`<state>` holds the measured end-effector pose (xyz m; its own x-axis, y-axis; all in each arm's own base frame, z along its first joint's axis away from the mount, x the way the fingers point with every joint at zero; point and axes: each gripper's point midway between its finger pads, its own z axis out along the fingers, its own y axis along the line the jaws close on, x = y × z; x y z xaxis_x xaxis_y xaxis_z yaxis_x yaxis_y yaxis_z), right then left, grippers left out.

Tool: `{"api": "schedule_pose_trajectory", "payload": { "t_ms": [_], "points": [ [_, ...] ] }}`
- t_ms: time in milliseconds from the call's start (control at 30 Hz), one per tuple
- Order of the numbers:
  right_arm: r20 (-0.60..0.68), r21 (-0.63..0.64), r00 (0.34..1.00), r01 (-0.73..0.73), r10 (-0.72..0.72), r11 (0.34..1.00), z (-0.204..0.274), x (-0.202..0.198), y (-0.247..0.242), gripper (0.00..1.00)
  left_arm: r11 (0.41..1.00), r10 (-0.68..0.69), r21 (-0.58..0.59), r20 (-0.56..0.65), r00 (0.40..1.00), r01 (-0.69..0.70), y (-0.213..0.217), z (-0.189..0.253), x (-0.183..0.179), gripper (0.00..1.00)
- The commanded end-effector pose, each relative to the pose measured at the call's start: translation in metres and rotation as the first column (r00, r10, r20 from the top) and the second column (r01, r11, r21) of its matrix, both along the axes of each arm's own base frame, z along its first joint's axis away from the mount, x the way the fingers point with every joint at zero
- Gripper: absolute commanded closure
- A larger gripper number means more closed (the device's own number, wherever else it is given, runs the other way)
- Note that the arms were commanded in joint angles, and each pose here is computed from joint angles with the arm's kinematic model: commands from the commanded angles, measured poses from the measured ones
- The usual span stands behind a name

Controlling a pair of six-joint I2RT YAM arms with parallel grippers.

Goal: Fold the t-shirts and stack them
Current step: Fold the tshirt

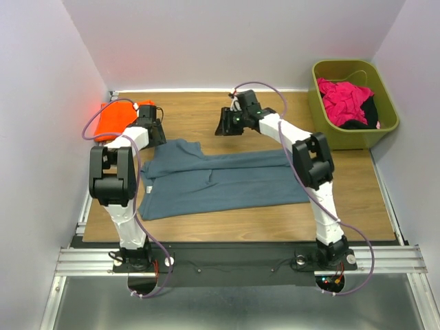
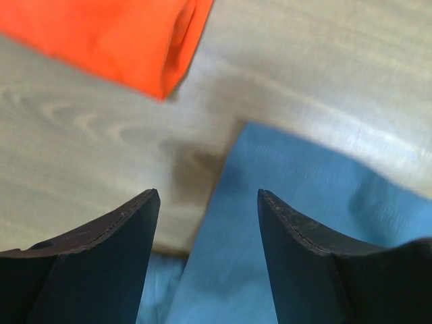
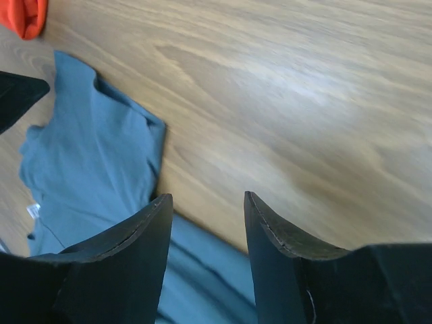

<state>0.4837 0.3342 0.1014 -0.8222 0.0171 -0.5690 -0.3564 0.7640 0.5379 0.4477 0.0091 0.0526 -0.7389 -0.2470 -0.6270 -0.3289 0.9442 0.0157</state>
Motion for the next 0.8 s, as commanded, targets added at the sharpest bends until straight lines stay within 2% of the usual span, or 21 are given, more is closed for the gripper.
{"api": "schedule_pose_trajectory", "payload": {
  "t_ms": [0,167,400,633,767],
  "points": [
    [0.004,0.098,1.000,-0.012,0.012,0.995,0.012,0.014,0.034,0.48,1.000,-0.006,0.028,0.047,0.999,0.005,0.006,0.012,0.022,0.31],
    [-0.032,0.133,0.997,-0.059,0.064,0.989,-0.012,0.012,0.070,0.48,0.999,-0.013,0.041,0.032,0.999,0.011,0.008,0.004,0.031,0.35],
    [-0.068,0.167,0.993,-0.080,0.092,0.983,-0.034,0.007,0.096,0.49,0.999,-0.027,0.039,0.006,1.000,0.027,0.006,-0.009,0.039,0.36],
    [-0.108,0.188,0.983,-0.128,0.150,0.974,-0.054,-0.011,0.117,0.55,0.999,-0.049,0.022,-0.037,0.998,0.050,0.001,-0.027,0.034,0.37],
    [-0.125,0.185,0.979,-0.138,0.163,0.973,-0.063,-0.019,0.126,0.60,0.998,-0.056,0.013,-0.058,0.997,0.057,0.000,-0.035,0.030,0.44]
  ]
}}
